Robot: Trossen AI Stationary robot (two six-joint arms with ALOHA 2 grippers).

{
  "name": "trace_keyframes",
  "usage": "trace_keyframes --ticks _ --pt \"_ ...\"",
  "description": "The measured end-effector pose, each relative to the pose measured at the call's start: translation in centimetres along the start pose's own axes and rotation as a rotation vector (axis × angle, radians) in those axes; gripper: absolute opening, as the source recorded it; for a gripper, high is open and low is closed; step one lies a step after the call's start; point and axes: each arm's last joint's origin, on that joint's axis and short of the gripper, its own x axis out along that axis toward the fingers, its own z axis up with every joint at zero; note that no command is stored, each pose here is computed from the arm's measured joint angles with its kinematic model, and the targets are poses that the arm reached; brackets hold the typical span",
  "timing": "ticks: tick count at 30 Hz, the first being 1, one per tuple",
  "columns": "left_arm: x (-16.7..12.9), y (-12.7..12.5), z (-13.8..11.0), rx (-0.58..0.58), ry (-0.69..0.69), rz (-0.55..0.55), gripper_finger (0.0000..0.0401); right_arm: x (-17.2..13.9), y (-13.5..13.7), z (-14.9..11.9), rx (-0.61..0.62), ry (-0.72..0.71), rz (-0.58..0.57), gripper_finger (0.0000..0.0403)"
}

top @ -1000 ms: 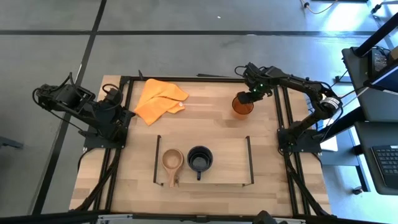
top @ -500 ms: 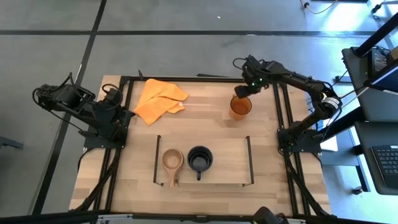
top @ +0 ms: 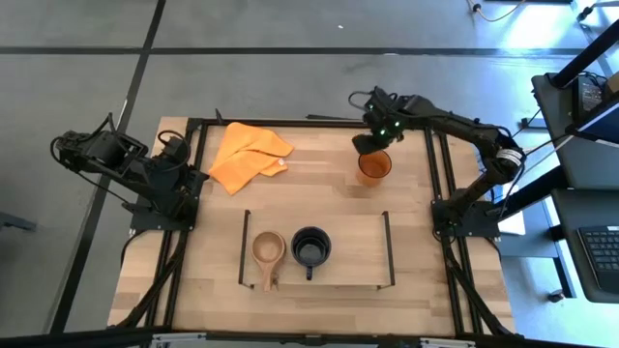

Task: Stack small to large cups/mugs on shelf
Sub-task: Put the orange mug on the shelf

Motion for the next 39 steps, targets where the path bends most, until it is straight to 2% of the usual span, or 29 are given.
trace_keyframes --ticks 9,18,22,27,30,32,35,39 --pt "0.0 0.0 0.0 -0.001 0.0 -0.001 0.0032 1.9 1.4 -1.6 -0.041 0.13 -0.102 0.0005" --pt "0.0 0.2 0.0 0.008 0.004 0.017 0.0032 2.6 4.5 -2.7 -0.105 0.107 -0.051 0.0004" --pt "0.0 0.2 0.0 0.007 0.004 0.017 0.0032 2.7 5.2 -2.1 -0.135 0.018 -0.033 0.0002" --pt "0.0 0.2 -0.1 0.0 0.011 0.016 0.0032 1.4 4.0 0.4 -0.097 -0.144 -0.063 0.0002" --pt "0.0 0.2 -0.1 -0.001 0.018 0.014 0.0032 0.1 2.0 1.8 -0.049 -0.19 -0.117 0.0002" --pt "0.0 0.2 -0.1 -0.001 0.019 0.014 0.0032 -0.3 -0.2 2.3 0.005 -0.16 -0.161 0.0002" --pt "0.0 0.2 -0.1 0.0 0.019 0.014 0.0032 -0.3 -3.5 2.2 0.09 -0.035 -0.251 0.0002" --pt "0.0 0.2 -0.1 0.001 0.018 0.015 0.0032 -0.5 -4.8 2.0 0.091 0.033 -0.266 0.0002"
